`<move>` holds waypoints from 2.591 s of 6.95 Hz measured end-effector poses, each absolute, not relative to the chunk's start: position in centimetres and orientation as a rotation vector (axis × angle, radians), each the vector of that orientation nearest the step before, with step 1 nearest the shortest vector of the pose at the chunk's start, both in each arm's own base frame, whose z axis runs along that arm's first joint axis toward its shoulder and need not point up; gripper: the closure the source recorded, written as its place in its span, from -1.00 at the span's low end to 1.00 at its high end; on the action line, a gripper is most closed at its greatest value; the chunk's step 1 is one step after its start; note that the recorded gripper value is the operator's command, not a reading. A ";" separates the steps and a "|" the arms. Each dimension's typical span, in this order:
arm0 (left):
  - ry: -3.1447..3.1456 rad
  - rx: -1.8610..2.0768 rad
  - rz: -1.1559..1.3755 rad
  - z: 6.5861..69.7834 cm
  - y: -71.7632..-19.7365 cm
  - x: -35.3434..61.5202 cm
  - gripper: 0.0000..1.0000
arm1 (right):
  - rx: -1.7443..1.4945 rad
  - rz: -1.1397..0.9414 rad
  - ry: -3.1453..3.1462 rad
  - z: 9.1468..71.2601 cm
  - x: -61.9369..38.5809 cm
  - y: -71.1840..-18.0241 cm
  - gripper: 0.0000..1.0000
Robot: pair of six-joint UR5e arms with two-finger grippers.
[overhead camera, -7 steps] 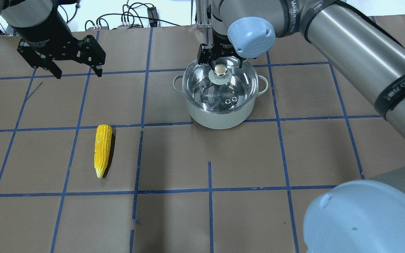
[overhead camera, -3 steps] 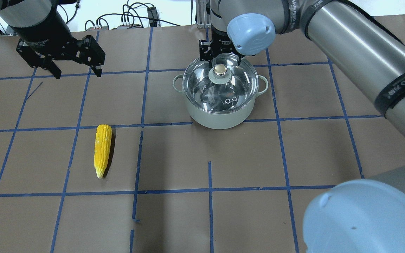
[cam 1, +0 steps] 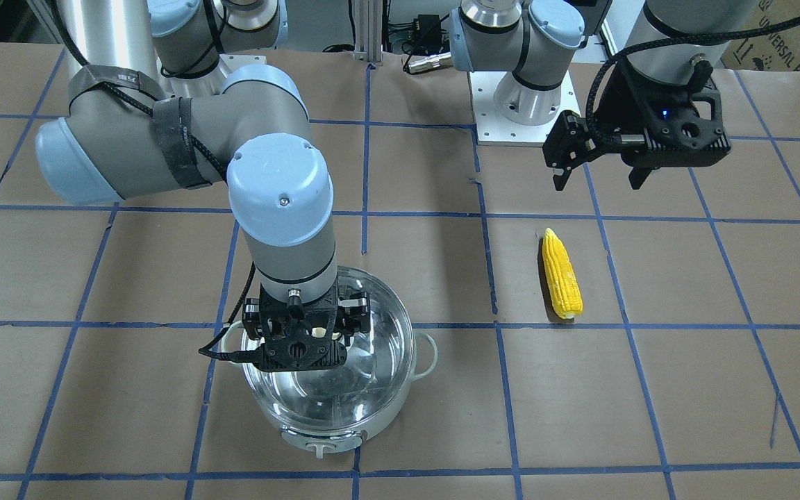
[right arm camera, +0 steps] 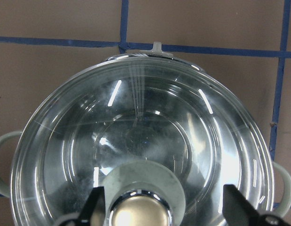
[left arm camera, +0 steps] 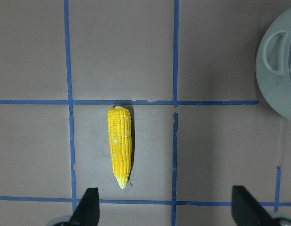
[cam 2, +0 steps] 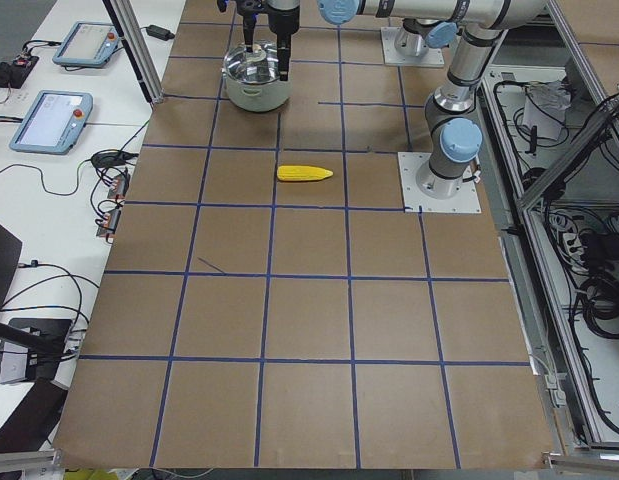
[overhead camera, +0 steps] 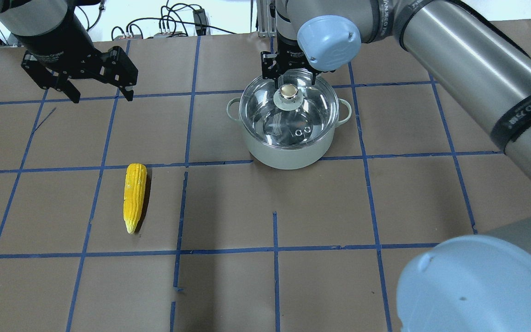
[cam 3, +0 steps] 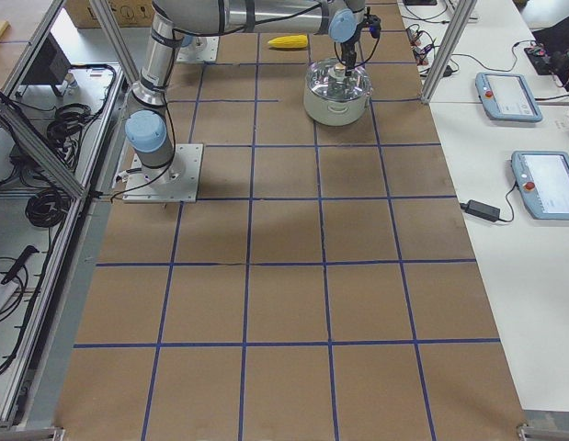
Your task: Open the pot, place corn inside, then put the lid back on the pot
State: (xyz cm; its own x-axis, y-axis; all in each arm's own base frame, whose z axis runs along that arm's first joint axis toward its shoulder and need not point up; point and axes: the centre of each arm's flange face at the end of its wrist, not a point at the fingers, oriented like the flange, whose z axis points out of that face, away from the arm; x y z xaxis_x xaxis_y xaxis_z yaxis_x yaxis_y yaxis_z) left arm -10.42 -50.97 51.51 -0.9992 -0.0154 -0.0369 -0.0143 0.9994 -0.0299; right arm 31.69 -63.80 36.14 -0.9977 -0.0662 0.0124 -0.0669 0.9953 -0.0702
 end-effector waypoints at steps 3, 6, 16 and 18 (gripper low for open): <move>3.104 -0.023 -0.048 51.5 -51.0 -10.4 -0.99 | 0.109 0.094 -3.123 35.5 32.1 -63.5 -0.47; 3.104 -0.023 -0.048 51.6 -51.0 -10.4 -0.99 | 0.113 0.089 -3.125 35.1 32.3 -63.6 0.39; 3.118 0.016 0.094 44.6 -50.8 -8.4 -0.99 | 0.181 0.100 -3.090 50.9 24.2 -65.0 0.80; 3.118 0.081 0.064 35.8 -50.3 -6.9 -0.99 | 0.181 0.063 -3.116 54.2 16.6 -64.6 0.82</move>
State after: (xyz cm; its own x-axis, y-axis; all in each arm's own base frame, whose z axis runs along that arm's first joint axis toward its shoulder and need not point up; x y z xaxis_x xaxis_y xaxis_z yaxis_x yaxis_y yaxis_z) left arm -6.89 -50.35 35.84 -0.9984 0.0525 -0.0210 0.0515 0.9978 0.0415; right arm 16.63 -64.60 54.17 -0.9931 -0.1153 0.0215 -0.1161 0.9925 -0.0393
